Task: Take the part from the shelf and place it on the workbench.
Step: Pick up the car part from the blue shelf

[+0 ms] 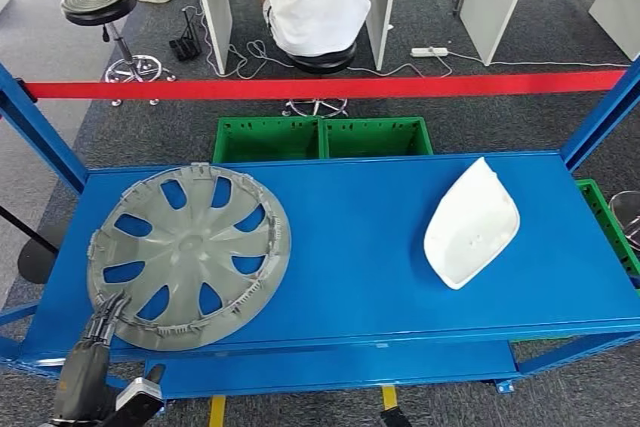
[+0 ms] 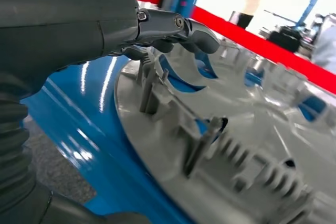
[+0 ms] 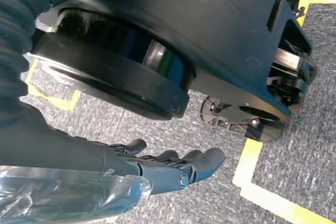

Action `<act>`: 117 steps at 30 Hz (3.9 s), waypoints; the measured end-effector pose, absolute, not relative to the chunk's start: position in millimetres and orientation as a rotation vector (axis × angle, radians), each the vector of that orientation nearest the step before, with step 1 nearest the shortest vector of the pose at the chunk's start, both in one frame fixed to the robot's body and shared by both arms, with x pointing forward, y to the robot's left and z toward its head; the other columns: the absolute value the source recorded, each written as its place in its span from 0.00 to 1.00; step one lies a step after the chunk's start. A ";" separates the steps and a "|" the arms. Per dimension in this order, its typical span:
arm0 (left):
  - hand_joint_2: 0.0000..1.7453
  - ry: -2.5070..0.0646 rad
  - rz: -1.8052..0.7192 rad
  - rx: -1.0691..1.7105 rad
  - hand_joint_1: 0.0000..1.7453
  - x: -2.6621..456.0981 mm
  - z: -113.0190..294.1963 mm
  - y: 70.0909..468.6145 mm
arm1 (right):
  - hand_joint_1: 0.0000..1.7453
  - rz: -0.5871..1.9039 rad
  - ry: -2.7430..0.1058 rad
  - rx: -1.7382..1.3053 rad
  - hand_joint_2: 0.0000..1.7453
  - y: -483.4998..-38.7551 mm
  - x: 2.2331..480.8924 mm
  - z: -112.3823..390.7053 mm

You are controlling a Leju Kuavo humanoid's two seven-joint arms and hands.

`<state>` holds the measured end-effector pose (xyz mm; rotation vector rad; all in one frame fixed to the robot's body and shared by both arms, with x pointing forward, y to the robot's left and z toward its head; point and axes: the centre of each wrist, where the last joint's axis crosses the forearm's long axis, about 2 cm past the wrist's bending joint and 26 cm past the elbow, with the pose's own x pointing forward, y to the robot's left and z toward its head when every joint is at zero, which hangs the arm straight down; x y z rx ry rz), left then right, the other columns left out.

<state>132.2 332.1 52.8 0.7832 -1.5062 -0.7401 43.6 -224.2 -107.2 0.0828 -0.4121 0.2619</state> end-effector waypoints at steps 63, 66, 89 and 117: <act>1.00 -1.592 -0.997 0.774 0.00 230.2 62.3 329.3 | 0.00 0.427 -0.422 0.115 1.00 -213.5 61.5 -103.4; 1.00 -1.583 -1.012 0.765 0.00 242.5 61.5 327.7 | 0.00 0.436 -0.422 0.116 1.00 -213.5 62.2 -103.3; 1.00 -1.561 -1.108 0.687 1.00 277.7 61.2 312.8 | 0.00 0.458 -0.409 0.112 1.00 -213.6 65.7 -102.8; 1.00 -2.131 -0.901 0.713 1.00 198.5 119.6 236.0 | 0.00 0.393 -0.448 0.055 1.00 -211.3 55.7 -103.7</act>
